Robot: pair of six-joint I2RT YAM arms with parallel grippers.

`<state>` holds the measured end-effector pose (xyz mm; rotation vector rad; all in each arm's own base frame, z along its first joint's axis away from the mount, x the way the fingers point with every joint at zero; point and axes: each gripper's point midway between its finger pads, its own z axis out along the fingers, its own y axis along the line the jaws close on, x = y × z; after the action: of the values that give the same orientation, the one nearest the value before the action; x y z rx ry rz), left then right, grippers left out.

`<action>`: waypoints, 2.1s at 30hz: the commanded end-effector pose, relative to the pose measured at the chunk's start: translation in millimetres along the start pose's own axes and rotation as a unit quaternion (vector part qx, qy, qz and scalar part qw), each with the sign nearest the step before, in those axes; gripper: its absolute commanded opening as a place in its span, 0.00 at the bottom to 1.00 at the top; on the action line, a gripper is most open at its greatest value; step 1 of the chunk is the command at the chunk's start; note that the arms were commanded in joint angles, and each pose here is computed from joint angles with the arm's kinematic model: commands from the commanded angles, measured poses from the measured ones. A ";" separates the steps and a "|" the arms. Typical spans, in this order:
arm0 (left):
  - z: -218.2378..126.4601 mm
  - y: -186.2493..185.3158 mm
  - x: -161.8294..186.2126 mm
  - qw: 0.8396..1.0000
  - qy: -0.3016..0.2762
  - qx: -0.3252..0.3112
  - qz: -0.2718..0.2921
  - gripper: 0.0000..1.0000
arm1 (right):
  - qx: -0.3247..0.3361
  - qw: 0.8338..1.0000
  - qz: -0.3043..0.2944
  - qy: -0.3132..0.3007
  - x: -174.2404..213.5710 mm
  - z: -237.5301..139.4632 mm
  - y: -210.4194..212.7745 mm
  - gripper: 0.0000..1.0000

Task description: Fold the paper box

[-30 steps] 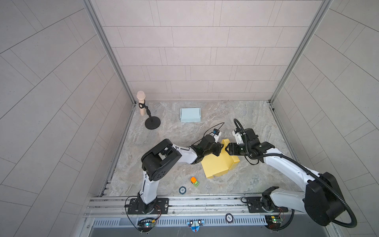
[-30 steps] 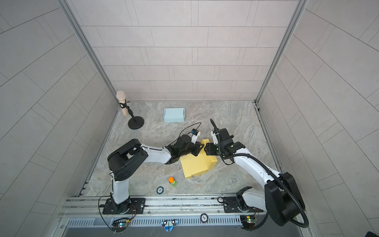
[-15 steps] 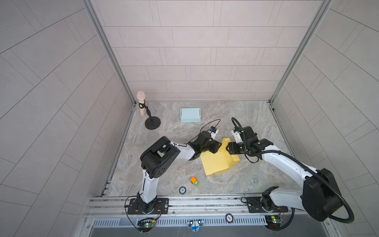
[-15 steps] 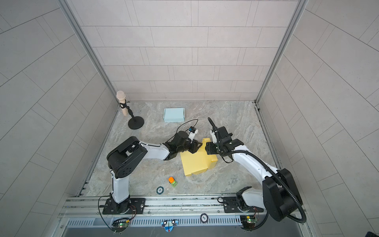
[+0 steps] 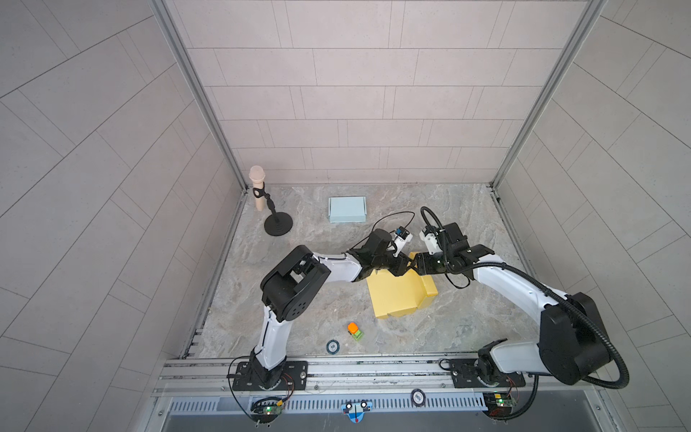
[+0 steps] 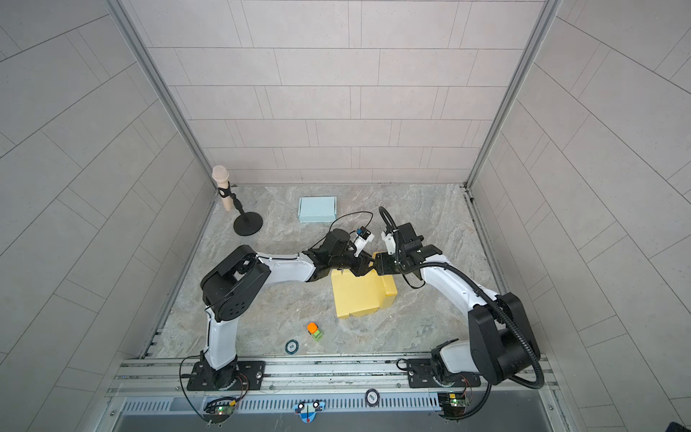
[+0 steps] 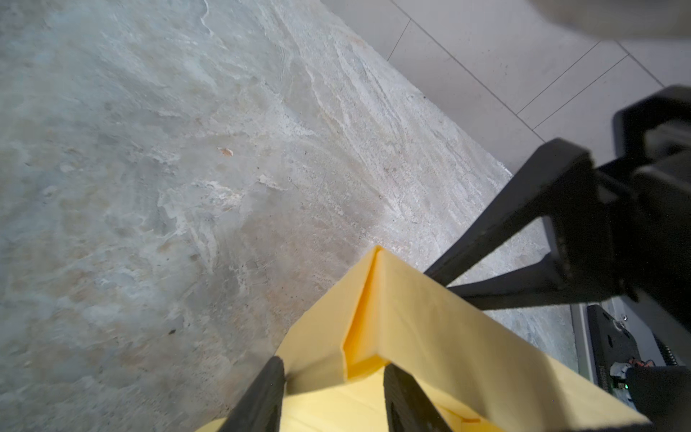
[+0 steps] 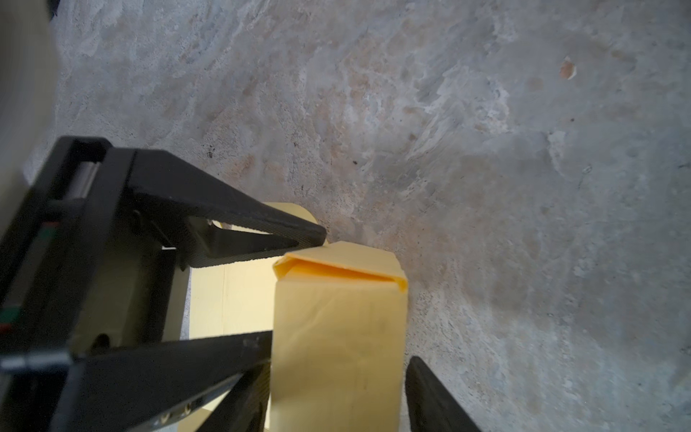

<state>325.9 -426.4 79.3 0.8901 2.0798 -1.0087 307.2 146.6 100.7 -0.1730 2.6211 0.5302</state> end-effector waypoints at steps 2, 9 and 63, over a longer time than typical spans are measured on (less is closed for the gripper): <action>10.2 1.6 6.7 1.000 0.024 0.006 0.010 0.47 | -0.025 1.000 -0.016 -0.006 -6.8 1.1 7.4 0.59; 18.5 0.2 -0.4 0.999 0.019 0.020 0.016 0.43 | -0.048 0.999 -0.008 -0.002 -5.9 9.2 5.6 0.53; -12.6 6.7 19.0 0.994 -0.005 -0.107 0.022 0.21 | -0.081 0.995 0.040 -0.039 -4.1 2.8 13.9 0.48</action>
<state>314.4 -411.7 58.3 0.8675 2.1145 -0.7713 302.3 156.8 102.2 -0.0684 2.5360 0.7624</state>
